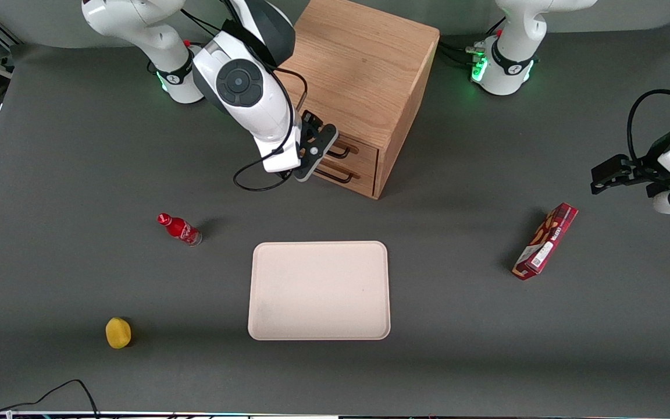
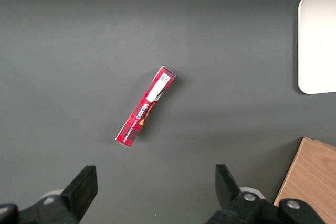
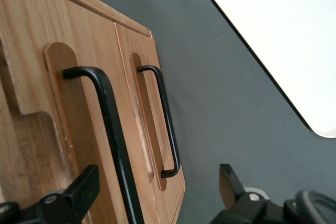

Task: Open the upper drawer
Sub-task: 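Pull the upper drawer outward from the cabinet with the right gripper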

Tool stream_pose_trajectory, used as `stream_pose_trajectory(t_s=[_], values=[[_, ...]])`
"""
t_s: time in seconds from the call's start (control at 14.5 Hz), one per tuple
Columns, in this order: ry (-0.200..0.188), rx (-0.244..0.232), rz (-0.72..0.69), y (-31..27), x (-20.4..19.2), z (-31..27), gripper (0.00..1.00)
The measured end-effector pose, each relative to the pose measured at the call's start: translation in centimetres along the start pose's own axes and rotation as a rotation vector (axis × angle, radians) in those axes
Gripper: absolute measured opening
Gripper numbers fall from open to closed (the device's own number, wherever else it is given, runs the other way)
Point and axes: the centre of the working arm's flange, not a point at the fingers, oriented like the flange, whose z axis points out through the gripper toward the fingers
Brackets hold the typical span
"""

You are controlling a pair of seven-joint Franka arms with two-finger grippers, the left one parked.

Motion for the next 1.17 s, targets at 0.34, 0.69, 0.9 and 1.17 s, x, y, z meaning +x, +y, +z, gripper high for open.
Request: stream_pose_trajectory(t_s=[0.34, 0.69, 0.9, 1.17], values=[[0.01, 0.0, 0.012, 0.8, 0.0, 1.3, 1.0], [-0.001, 0.004, 0.012, 0.9, -0.3, 3.9, 1.0], [0.001, 0.005, 0.014, 1.0, -0.2, 4.0, 1.0], [0.001, 0.005, 0.017, 1.2, -0.3, 4.0, 1.0]])
